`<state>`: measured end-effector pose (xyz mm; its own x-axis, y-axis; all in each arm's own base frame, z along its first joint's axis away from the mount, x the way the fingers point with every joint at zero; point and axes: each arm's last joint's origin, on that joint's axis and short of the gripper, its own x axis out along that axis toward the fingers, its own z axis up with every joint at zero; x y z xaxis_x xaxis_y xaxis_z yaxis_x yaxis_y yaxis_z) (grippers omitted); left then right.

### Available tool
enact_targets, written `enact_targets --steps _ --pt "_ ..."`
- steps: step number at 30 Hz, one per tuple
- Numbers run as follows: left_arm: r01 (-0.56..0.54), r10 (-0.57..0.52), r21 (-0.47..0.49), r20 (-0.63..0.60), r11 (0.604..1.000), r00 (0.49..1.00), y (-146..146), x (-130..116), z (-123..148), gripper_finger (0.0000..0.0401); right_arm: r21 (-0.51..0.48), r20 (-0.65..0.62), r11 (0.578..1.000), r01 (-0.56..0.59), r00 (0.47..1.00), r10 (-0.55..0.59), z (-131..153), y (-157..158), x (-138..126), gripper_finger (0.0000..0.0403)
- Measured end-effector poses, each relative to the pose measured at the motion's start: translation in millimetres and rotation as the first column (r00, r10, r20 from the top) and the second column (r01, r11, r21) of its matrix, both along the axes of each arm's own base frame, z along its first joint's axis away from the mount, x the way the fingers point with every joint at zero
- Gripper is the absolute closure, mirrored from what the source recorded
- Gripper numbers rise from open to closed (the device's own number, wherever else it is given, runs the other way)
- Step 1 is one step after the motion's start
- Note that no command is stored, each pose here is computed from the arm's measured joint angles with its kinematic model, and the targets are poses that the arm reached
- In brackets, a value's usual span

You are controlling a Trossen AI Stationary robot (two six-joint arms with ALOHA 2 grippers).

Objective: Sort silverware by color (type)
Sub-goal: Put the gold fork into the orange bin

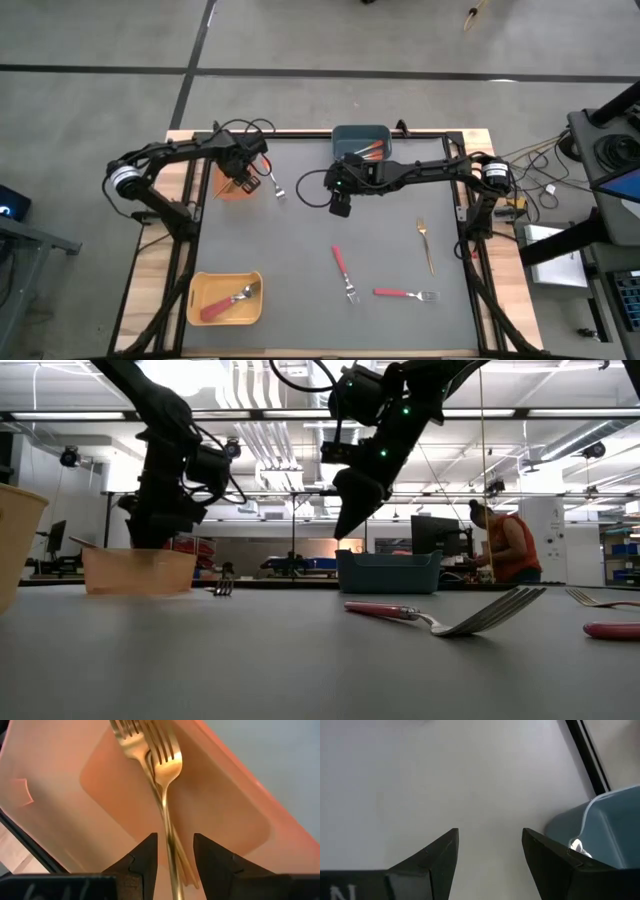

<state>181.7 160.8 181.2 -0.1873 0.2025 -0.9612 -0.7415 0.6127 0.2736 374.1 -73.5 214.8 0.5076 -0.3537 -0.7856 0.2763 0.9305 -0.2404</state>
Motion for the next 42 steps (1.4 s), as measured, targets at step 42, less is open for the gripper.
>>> enact_targets --steps 42 --pt "-0.114 0.114 0.003 0.0 0.994 0.994 0.3 0.5 -6.9 0.0394 -0.047 -0.003 0.999 0.018 1.0 -0.018 1.9 -30.9 -5.3 0.0193"
